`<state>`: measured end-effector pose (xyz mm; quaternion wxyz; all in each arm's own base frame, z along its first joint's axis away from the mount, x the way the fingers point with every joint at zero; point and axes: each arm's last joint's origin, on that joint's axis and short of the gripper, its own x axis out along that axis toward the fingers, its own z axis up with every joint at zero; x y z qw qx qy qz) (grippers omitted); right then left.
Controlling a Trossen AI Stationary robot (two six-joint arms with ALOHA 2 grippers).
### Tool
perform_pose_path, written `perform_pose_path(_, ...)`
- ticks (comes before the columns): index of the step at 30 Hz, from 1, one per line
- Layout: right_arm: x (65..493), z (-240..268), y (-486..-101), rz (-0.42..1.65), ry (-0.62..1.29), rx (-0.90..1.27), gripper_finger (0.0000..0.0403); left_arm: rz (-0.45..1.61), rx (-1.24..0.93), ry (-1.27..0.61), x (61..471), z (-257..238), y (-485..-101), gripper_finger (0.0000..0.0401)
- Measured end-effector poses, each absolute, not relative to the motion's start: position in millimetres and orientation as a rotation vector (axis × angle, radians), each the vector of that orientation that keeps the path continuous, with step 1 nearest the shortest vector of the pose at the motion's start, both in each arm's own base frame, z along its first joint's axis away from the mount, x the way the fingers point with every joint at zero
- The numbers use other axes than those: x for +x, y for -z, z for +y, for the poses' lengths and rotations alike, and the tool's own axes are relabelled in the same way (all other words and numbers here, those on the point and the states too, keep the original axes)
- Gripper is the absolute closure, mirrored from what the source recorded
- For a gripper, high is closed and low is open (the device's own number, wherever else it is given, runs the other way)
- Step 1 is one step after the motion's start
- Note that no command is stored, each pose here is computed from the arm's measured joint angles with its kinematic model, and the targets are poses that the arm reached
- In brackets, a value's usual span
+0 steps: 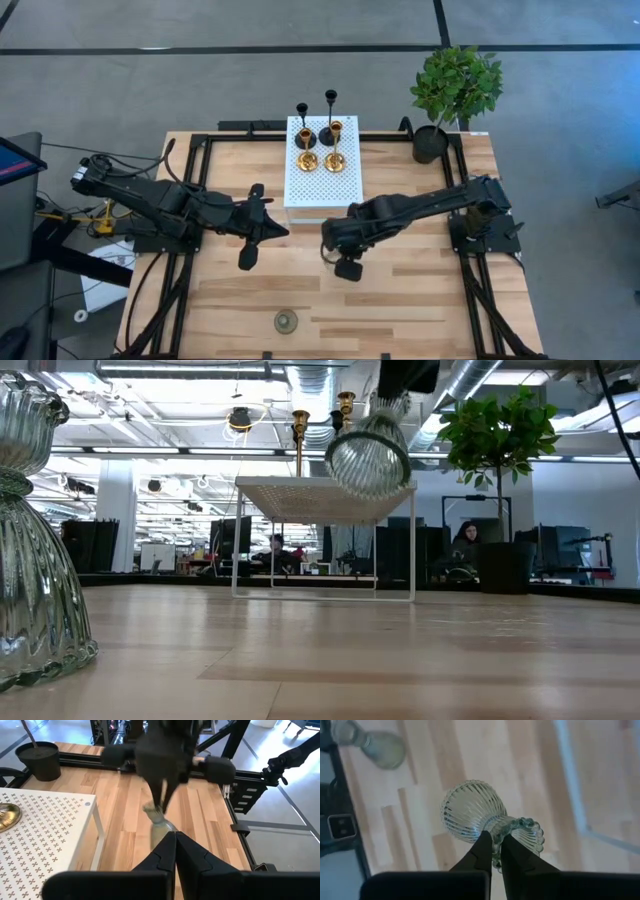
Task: Pick & Place candle stick holders
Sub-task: Put the top green glass candle holder on the shelf
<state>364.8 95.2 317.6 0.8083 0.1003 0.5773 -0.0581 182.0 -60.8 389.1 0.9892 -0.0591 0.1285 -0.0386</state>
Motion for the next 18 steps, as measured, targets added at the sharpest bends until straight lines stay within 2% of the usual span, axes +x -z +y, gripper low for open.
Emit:
perform_pose_path(9,343.9,82.8,-346.1,1.208,0.268,0.155,0.0398,0.258,-0.119,0.078,182.0,-60.8,-389.0,0.0393)
perform_pose_path(18,358.4,68.0,-387.6,1.161,0.348,-0.024,0.0398,0.258,-0.119,0.078,182.0,-60.8,-389.0,0.0393)
